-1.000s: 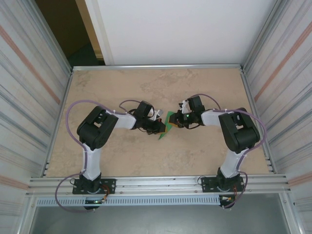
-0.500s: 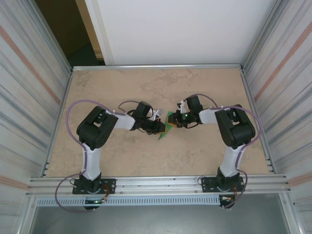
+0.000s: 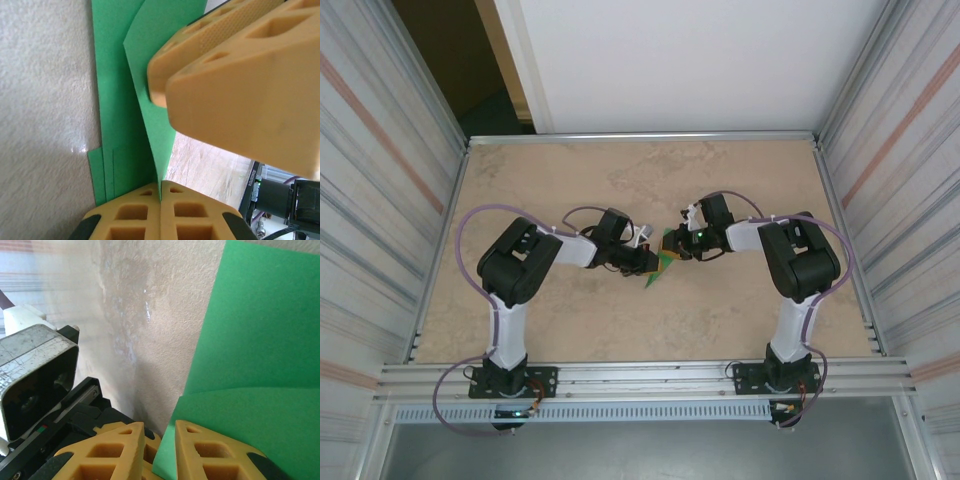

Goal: Fold a paper plane with a square sheet of paper (pick it up from the middle)
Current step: Fold the wing for the fifth time at the center of the table.

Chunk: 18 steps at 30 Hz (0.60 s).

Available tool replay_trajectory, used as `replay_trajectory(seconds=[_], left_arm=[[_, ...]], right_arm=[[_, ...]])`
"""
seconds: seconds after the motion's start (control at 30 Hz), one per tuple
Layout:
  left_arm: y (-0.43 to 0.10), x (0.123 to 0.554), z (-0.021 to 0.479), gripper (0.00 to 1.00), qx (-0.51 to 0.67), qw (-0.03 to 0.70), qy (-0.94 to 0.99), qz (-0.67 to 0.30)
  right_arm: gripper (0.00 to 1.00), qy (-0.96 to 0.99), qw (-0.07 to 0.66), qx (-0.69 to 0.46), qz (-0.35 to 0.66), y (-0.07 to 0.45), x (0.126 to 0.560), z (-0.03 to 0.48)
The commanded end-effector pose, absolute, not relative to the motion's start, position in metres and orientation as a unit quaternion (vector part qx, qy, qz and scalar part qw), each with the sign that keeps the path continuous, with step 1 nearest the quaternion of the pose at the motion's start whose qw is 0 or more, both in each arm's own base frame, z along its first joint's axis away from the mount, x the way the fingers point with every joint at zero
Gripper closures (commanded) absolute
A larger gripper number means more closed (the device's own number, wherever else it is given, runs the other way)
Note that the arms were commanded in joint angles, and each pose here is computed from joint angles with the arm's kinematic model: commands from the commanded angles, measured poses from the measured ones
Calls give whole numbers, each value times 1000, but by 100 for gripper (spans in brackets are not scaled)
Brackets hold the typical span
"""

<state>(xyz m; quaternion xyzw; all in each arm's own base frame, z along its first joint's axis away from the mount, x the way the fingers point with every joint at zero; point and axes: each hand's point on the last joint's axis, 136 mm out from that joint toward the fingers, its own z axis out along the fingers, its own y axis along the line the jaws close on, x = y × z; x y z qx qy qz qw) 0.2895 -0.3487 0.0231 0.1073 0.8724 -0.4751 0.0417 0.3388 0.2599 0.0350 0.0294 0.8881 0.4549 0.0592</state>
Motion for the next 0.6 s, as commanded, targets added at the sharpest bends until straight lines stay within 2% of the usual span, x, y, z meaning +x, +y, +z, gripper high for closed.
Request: replay_trajectory(seconds=[0.0,0.2,0.37,0.57], left_arm=[[-322,278,-22,96,64,5,901,-429],[-323,281,-15,98,41,-6,895,-444],[-322,283,-17,99,34,-7,897,-442],[-320,283,-21,100,26,-10,898,-439]], right_arm=[[76,879,84,-1,470,264,339,67],[75,882,112,-1,459,250,320,75],[80,888,87,10,452,248,306,53],[82,885,80,11,458,254,313,46]])
